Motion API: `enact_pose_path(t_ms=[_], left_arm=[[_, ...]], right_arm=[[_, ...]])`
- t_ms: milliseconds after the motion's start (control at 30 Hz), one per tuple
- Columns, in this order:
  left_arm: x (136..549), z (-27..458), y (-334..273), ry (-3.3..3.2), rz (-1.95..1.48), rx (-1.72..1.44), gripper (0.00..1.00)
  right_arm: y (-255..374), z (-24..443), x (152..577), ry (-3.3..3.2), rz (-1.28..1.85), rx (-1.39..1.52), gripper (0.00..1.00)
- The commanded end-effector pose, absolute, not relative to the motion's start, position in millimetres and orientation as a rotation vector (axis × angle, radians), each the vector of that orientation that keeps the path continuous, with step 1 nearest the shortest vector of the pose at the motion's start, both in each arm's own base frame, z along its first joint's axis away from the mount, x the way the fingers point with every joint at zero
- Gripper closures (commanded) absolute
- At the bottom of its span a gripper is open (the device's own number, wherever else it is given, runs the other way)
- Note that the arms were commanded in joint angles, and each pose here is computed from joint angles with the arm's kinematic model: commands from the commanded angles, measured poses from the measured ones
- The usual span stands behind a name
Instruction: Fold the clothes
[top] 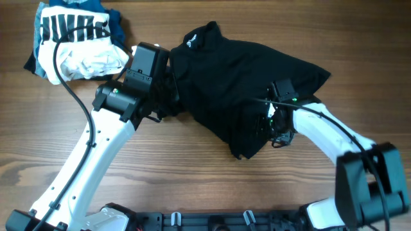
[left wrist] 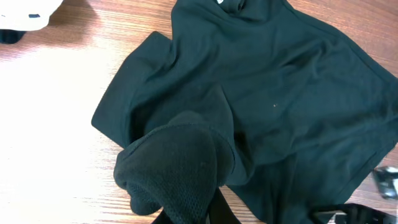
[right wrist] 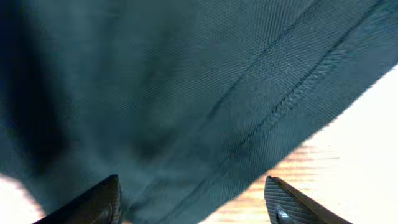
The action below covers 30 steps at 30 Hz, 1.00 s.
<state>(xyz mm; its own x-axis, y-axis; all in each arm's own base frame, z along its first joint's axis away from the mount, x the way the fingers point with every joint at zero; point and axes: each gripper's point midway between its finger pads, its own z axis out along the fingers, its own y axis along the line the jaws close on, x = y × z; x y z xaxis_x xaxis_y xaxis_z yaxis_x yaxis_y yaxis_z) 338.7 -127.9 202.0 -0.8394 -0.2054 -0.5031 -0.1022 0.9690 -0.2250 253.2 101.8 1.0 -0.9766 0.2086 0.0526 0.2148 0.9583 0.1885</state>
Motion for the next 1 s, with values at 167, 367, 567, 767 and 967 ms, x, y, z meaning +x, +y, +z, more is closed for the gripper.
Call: enact_pose_path(t_ms=[167, 367, 567, 767, 967], left_arm=[[342, 205, -125, 2.555, -0.242, -0.227, 0.96], [342, 205, -125, 2.555, -0.243, -0.227, 0.96], [340, 204, -125, 2.562, -0.242, -0.23, 0.96], [333, 199, -133, 2.598, -0.299, -0.209, 0.96], [322, 193, -151, 2.627, -0.327, -0.137, 0.96]], right_arm=[[98, -31, 245, -2.989, -0.22, -0.405, 0.39], [71, -25, 237, -2.935, -0.107, -0.483, 0.96], [24, 7, 250, -2.932, -0.108, -0.563, 0.96], [-29, 45, 277, -2.992, -0.175, -0.748, 0.96], [-19, 70, 285, -3.055, -0.319, -0.658, 0.63]])
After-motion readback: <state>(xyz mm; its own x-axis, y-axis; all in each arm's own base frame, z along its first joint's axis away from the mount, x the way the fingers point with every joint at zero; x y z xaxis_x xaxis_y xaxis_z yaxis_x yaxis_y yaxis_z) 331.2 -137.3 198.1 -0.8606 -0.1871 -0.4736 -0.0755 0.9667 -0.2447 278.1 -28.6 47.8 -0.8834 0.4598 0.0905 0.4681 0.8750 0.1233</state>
